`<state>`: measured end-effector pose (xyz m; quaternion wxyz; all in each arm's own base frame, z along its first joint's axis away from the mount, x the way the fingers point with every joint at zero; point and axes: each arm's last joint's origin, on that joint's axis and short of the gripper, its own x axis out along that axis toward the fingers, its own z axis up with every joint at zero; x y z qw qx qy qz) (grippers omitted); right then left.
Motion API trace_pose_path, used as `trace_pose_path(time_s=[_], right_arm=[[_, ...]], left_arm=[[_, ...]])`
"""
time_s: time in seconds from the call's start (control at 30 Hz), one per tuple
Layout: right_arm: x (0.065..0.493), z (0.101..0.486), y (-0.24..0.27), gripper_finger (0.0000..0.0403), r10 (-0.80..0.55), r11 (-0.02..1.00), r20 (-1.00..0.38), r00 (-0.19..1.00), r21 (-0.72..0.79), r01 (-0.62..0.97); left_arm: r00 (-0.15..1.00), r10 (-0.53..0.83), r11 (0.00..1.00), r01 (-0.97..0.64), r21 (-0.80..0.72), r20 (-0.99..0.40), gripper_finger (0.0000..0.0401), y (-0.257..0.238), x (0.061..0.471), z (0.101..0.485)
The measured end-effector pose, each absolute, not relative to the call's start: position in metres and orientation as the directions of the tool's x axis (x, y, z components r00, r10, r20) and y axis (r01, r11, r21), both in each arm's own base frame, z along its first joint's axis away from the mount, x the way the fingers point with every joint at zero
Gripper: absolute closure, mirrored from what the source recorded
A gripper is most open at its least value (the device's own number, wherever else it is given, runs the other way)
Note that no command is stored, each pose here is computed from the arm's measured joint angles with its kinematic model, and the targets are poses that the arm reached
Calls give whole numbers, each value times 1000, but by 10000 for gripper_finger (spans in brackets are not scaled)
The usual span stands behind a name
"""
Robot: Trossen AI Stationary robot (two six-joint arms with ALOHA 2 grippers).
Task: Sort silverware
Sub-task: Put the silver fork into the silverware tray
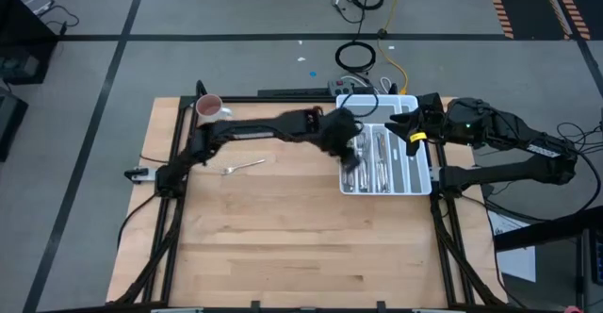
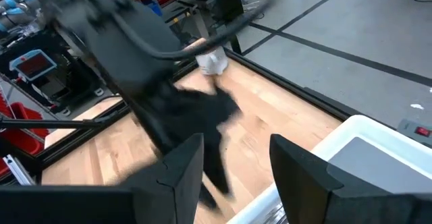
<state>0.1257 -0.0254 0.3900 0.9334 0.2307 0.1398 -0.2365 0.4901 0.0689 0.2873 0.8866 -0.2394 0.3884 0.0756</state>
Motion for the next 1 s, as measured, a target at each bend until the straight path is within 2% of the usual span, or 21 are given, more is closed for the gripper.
trace_pose_path(time_s=[0.1,0.2,0.27,0.37,0.5,0.77,0.87,1.0], right_arm=[[126,390,-25,241,-377,782,-371,849,364,506],[126,390,-25,241,-377,781,-372,848,364,507],[125,390,-25,241,-377,781,-372,848,365,507],[125,390,-25,241,-370,782,-375,850,369,503],[125,388,-24,241,-329,794,-389,860,379,475],[125,387,-24,241,-328,796,-402,855,370,479],[125,387,-24,241,-330,803,-402,854,357,478],[125,387,-24,241,-330,806,-402,854,350,477]], left_arm=[[476,43,940,-317,-126,-878,285,67,454,298],[243,98,966,-258,33,-965,285,70,424,296],[122,84,979,-196,59,-989,285,70,407,292],[20,62,983,-175,58,-998,285,72,387,282],[-2,57,966,-253,55,-998,285,74,354,266],[62,81,883,-467,43,-995,285,62,263,243],[85,94,871,-490,40,-992,285,56,235,232],[53,98,860,-506,58,-994,285,51,213,216]])
